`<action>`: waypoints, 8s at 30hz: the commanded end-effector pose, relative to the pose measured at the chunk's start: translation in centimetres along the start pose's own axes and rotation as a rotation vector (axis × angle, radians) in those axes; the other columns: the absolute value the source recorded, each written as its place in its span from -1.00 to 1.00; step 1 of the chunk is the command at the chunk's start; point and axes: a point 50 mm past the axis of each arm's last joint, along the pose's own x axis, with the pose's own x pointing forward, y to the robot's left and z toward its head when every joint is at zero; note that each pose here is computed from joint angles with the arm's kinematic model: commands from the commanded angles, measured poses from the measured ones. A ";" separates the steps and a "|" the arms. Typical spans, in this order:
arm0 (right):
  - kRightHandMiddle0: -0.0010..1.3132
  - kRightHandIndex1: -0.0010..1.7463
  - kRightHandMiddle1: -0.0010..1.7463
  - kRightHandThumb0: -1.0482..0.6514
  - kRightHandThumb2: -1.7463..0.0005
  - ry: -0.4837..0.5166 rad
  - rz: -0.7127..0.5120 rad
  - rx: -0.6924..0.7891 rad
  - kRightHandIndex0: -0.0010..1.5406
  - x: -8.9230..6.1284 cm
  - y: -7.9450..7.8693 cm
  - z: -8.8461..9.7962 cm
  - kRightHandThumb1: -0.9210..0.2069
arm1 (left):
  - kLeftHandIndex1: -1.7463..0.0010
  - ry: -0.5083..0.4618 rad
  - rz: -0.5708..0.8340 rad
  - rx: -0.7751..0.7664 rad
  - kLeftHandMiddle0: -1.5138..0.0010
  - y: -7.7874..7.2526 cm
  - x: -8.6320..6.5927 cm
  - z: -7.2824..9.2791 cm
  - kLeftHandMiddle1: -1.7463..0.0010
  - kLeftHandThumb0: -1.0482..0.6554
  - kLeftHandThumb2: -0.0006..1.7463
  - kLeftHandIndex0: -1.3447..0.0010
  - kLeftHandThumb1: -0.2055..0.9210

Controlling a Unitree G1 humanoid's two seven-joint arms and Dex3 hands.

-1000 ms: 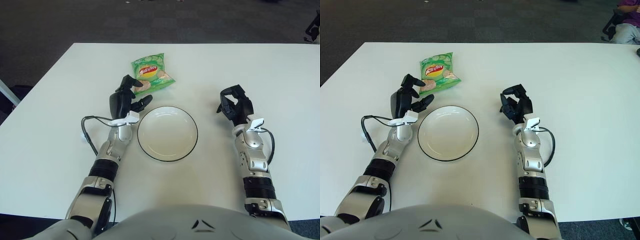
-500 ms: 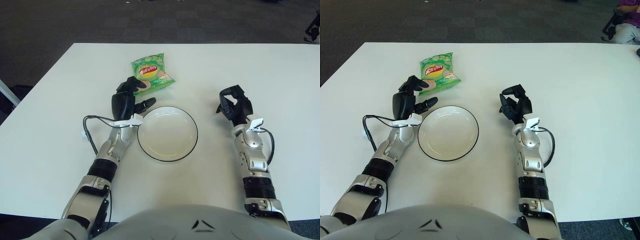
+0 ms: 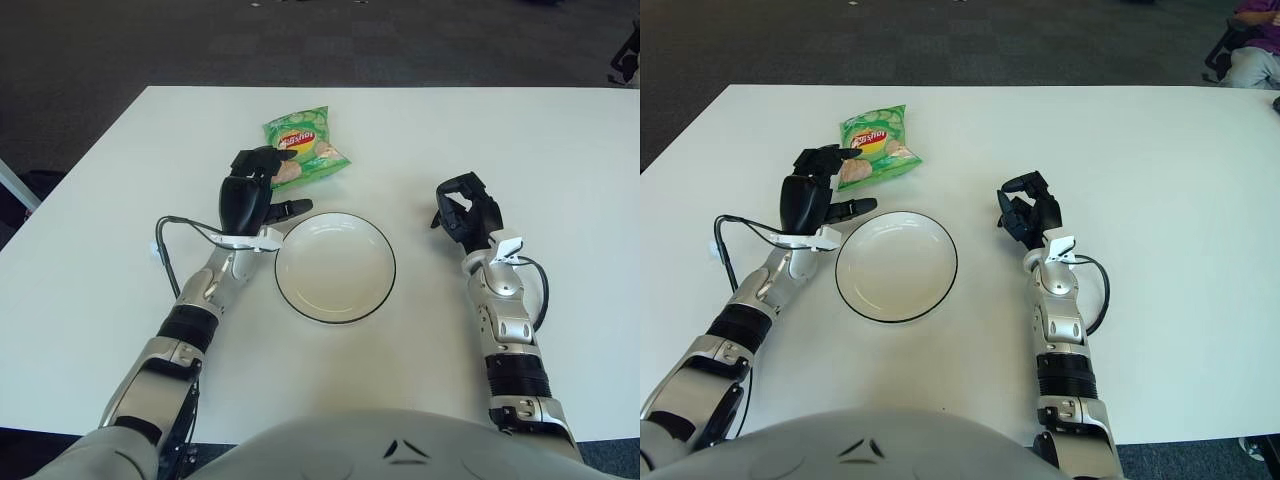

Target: Put the snack into the plate.

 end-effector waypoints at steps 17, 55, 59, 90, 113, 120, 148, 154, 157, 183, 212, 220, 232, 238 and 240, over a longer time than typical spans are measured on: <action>-0.43 1.00 0.80 -0.18 0.59 -0.024 0.008 -0.013 0.02 0.2 -0.2 0.1 -1.00 | 0.89 -0.005 -0.018 0.097 0.64 0.9 1.5 0.2 1.00 -0.37 -1.00 0.54 0.91; -0.41 1.00 0.78 -0.18 0.61 -0.019 0.017 -0.021 0.01 0.0 0.0 0.1 -1.00 | 0.99 -0.054 -0.383 0.295 0.90 -2.1 6.8 -2.6 0.99 -0.52 -1.00 0.65 0.81; -0.40 1.00 0.78 -0.18 0.61 -0.017 0.017 -0.021 0.01 0.1 0.0 0.1 -1.00 | 1.00 -0.056 -0.438 0.255 0.90 -2.3 6.9 -2.5 0.99 -0.53 -1.00 0.65 0.81; -0.37 1.00 0.76 -0.18 0.63 -0.010 0.009 -0.024 0.02 0.1 0.2 0.0 -1.00 | 1.00 -0.064 -0.553 0.194 0.84 -4.2 7.0 -1.5 0.99 -0.62 -0.99 0.63 0.92; -0.36 1.00 0.75 -0.19 0.63 -0.012 0.010 -0.026 0.02 0.0 0.2 0.0 -1.00 | 0.97 -0.181 -0.490 0.443 0.79 -5.6 6.2 -0.9 0.99 -0.52 -1.00 0.54 0.91; -0.36 1.00 0.75 -0.19 0.64 -0.013 0.017 -0.029 0.01 -0.1 0.2 0.1 -1.00 | 0.97 -0.172 -0.511 0.506 0.77 -5.9 6.0 -1.2 0.99 -0.48 -1.00 0.52 0.91; -0.35 0.94 0.74 -0.19 0.65 0.002 0.087 -0.085 0.04 -0.5 0.5 0.3 -1.00 | 0.99 -0.016 -0.537 0.580 0.76 -6.8 5.7 -1.3 1.00 -0.46 -1.00 0.52 0.88; -0.35 0.94 0.74 -0.19 0.64 -0.002 0.102 -0.097 0.04 -0.6 0.6 0.3 -1.00 | 0.98 0.063 -0.581 0.538 0.76 -7.0 5.9 -1.5 1.00 -0.46 -1.00 0.50 0.87; -0.35 0.94 0.74 -0.19 0.64 -0.004 0.115 -0.105 0.04 -0.6 0.6 0.3 -1.00 | 0.98 0.097 -0.593 0.538 0.78 -7.0 5.9 -1.6 1.00 -0.47 -1.00 0.49 0.86; -0.36 0.91 0.75 -0.19 0.63 -0.008 0.189 -0.102 0.05 -0.7 0.5 0.3 -1.00 | -0.34 0.101 -0.577 0.611 0.55 -6.8 5.0 -2.3 -0.80 0.57 -0.62 0.56 0.98; -0.30 0.87 0.69 -0.19 0.68 0.018 0.259 -0.149 0.06 -0.7 0.7 0.5 -1.00 | -0.68 0.090 -0.584 0.611 0.35 -6.3 5.1 -2.8 -1.00 0.23 0.29 0.16 0.08; -0.29 0.84 0.69 -0.19 0.69 0.005 0.269 -0.200 0.06 -0.7 0.7 0.5 -1.00 | -0.91 0.081 -0.590 0.596 0.30 -6.3 5.7 -2.6 -1.00 0.23 0.44 0.31 -0.01; -0.28 0.80 0.68 -0.19 0.69 0.007 0.278 -0.207 0.07 -0.7 0.7 0.5 -1.00 | -1.00 -0.098 -0.492 0.487 0.25 -4.5 6.1 -2.6 -0.95 0.23 0.44 0.42 0.01; -0.28 0.78 0.68 -0.19 0.69 0.009 0.295 -0.232 0.08 -0.6 0.8 0.4 -1.00 | -1.00 -0.154 -0.413 0.344 0.22 -3.8 5.7 -2.2 -0.89 0.23 0.41 0.44 0.02; -0.28 0.78 0.67 -0.19 0.69 0.010 0.302 -0.241 0.08 -0.6 0.9 0.3 -1.00 | -1.00 -0.174 -0.396 0.320 0.22 -3.7 5.5 -2.0 -0.89 0.23 0.41 0.44 0.02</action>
